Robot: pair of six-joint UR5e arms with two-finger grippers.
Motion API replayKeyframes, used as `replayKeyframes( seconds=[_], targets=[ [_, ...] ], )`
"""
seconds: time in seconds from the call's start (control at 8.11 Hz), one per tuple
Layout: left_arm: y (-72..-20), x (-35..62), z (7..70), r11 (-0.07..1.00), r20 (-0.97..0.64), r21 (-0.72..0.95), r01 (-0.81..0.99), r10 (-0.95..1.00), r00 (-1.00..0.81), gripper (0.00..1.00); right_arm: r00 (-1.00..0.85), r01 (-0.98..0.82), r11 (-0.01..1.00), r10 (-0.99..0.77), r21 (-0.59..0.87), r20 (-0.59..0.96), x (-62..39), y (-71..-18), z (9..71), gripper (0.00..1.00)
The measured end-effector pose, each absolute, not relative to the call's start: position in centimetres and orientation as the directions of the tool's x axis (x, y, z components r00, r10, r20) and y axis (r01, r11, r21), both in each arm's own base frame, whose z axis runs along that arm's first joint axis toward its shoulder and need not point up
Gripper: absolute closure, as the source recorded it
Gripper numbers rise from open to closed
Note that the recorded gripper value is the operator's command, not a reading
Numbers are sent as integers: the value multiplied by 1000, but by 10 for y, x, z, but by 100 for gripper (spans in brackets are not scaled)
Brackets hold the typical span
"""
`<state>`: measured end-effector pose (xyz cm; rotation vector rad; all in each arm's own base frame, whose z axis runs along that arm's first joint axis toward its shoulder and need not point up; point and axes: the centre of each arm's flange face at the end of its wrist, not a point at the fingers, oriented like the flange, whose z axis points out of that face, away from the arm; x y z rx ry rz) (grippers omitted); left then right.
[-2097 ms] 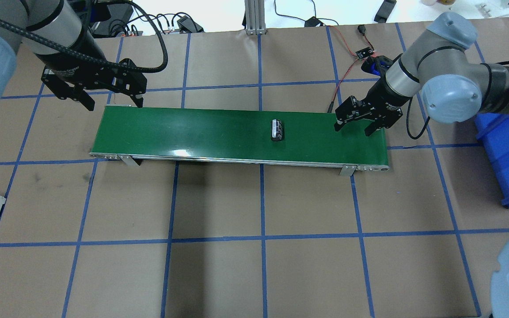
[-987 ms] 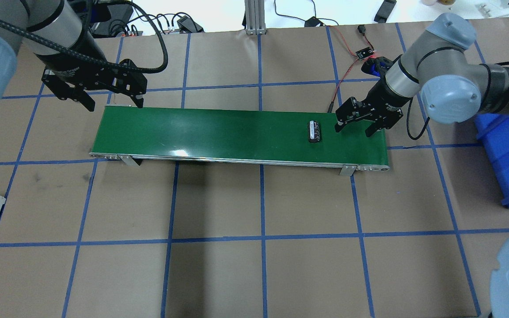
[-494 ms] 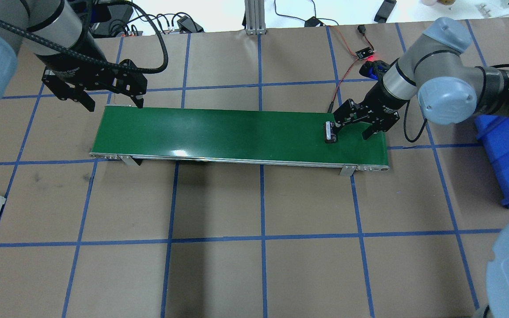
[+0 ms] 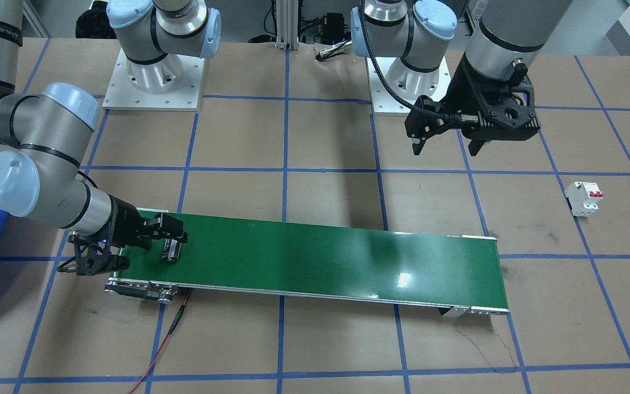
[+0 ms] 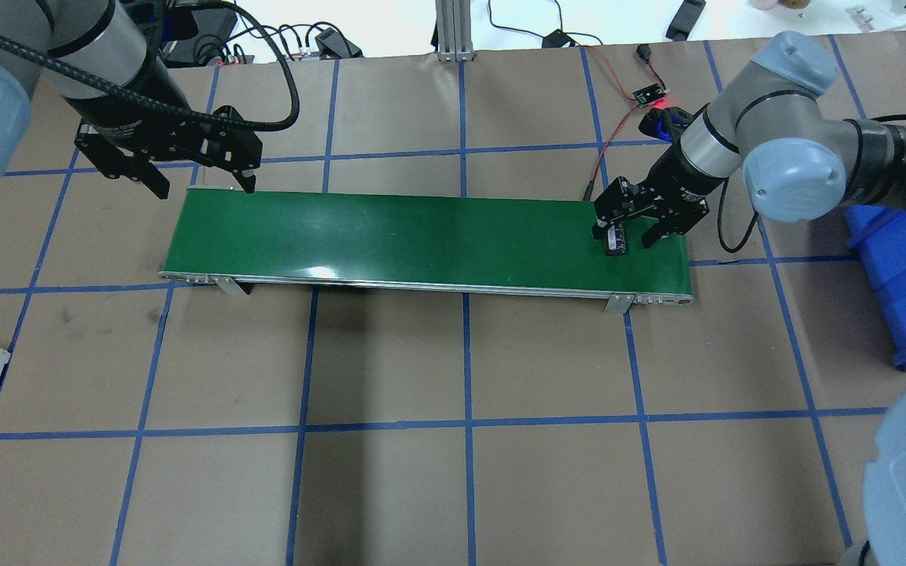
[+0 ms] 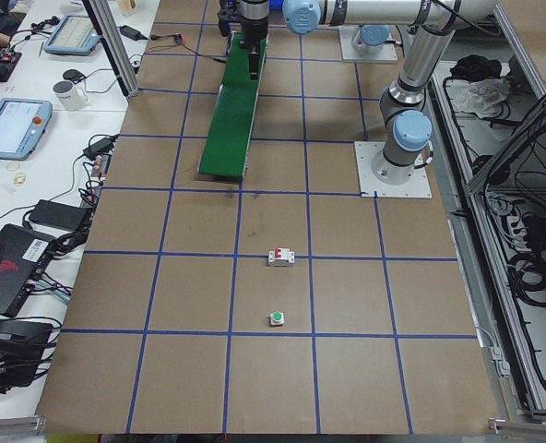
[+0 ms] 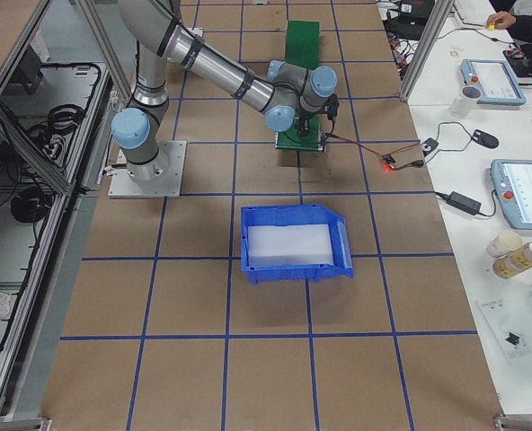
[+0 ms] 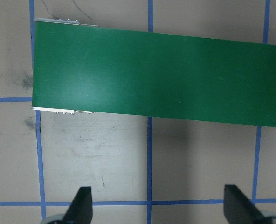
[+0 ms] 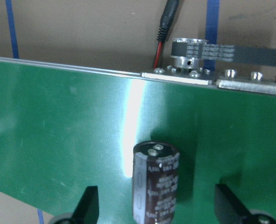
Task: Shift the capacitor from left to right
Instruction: 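Close the right gripper on the capacitor at the belt end, then lift the capacitor with the right gripper and carry it toward the blue bin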
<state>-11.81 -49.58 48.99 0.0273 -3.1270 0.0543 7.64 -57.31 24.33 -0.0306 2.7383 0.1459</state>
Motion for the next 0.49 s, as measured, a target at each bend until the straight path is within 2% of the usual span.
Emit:
replayKeyframes(
  seconds=[0.12,0.25,0.49],
  targets=[
    [-496,-118,490,999,14,-35,-18,-17,-1000,0,-924,-46,994,-5,97,-383,76,-573,243,77],
    [-496,-118,490,999,15,-34,-18,-17,-1000,0,-926,-50,994,-10,98,-377,75,-573,242,98],
    [-496,-118,490,999,15,-34,-18,-17,-1000,0,-941,-57,993,-19,101,-337,71,-574,243,100]
  ],
)
